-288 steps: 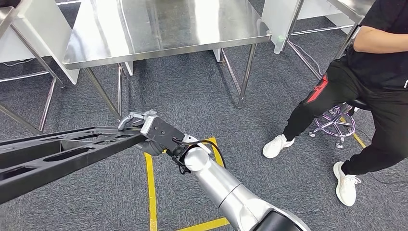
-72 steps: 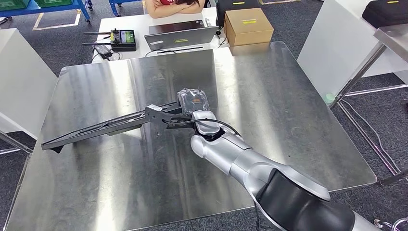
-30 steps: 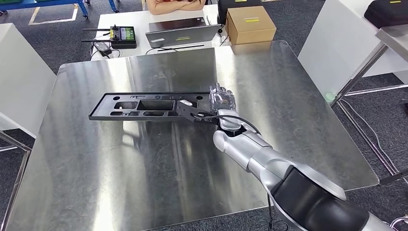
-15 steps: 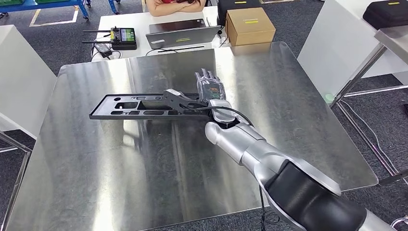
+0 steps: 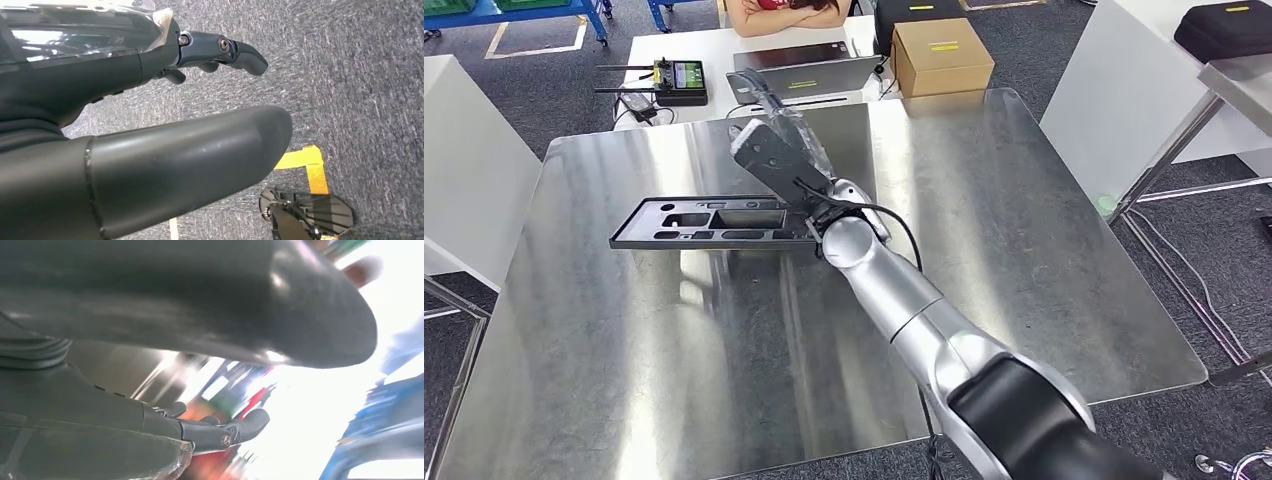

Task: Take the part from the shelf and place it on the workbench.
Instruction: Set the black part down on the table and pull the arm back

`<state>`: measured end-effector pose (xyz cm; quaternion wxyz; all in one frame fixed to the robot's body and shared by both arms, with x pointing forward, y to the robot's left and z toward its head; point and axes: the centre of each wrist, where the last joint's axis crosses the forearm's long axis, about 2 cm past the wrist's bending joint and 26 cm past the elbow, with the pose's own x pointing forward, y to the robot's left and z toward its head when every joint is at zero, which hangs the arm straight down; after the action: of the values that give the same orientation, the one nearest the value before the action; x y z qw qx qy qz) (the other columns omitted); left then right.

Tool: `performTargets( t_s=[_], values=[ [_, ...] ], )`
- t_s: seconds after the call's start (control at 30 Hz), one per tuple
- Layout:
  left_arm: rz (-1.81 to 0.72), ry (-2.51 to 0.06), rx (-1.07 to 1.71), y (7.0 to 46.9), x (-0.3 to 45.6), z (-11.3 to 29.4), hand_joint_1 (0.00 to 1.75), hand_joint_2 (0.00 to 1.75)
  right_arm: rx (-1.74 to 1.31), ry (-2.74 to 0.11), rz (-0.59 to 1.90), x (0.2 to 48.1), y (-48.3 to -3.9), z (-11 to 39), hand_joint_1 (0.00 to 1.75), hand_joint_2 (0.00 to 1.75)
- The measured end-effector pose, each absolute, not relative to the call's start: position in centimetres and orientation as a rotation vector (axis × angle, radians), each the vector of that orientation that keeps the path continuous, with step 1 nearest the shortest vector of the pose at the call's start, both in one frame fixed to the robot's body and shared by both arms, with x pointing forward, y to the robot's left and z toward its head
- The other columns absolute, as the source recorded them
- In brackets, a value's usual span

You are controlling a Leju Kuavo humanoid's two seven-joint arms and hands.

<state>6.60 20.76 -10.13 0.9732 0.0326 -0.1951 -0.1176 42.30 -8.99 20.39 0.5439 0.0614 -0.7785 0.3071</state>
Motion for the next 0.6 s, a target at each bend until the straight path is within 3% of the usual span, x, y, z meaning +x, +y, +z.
performTargets(
  t_s=[0.1,0.4,0.6],
  values=[
    [-0.22,-0.381,0.079,20.8,6.6,-10.1,0.0,0.0,0.493,-1.892,0.595,40.5,-6.8,20.4,0.0,0.0],
    [-0.04,-0.303,0.159,21.1,6.4,-10.2,0.0,0.0,1.086,-1.878,0.314,37.7,-2.4,23.9,0.0,0.0],
    [0.065,-0.264,0.184,20.8,6.1,-10.1,0.0,0.0,1.297,-1.838,0.445,34.2,1.4,25.6,0.0,0.0]
  ],
)
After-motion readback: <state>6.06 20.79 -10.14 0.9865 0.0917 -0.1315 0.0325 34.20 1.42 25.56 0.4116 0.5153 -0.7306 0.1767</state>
